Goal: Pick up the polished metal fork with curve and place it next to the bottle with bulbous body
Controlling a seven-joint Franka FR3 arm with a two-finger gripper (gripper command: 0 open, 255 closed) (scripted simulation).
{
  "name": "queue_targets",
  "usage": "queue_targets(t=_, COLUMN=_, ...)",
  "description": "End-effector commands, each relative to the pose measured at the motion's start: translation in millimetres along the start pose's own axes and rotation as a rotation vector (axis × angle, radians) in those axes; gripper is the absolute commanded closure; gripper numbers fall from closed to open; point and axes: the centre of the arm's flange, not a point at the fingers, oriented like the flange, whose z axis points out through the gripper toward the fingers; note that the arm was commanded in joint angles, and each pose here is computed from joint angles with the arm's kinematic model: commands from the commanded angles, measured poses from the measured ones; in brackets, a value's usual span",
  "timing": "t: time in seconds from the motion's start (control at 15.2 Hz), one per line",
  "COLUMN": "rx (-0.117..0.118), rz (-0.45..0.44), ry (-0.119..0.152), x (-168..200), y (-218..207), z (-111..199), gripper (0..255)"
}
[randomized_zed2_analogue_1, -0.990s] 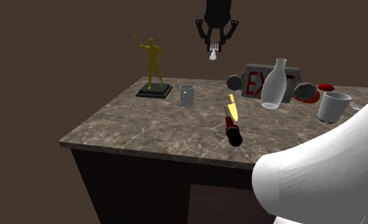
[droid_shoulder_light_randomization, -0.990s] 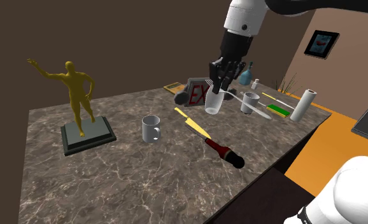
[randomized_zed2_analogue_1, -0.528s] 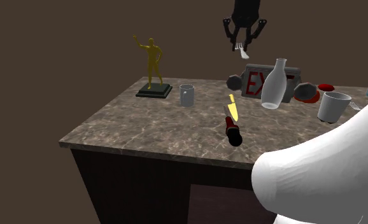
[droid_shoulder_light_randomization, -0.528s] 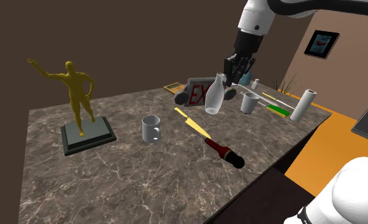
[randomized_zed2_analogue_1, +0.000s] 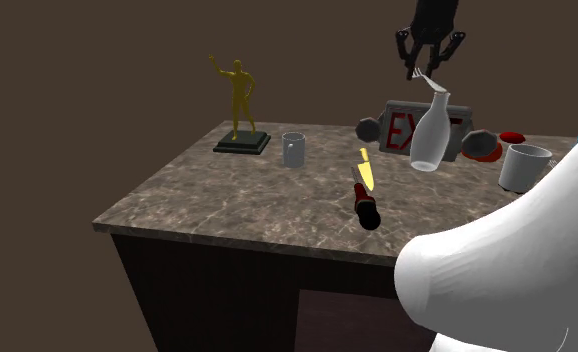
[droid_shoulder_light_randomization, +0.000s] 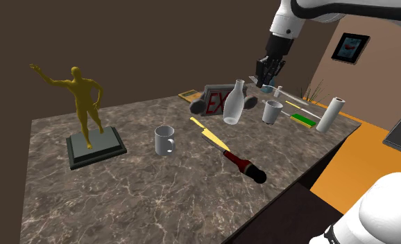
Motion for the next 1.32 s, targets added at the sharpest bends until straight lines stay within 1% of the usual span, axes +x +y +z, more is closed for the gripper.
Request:
queue_targets(t=0.0, rx=0.0, rz=-0.001, ry=0.0, x=5.6, y=26.7, z=-1.4, gripper=255)
queue_targets(t=0.2, rx=0.0, rz=-0.001, ry=0.0, x=16.9, y=64.6, z=-1.5, gripper=255)
queue_targets(t=0.26, rx=0.0, rz=-0.001, ry=0.0, x=17.9, y=68.1, z=-1.5, gripper=255)
queue_targets(t=1.25, rx=0.0, rz=-0.001, ry=0.0, x=12.0, y=69.6, z=77.5, gripper=255)
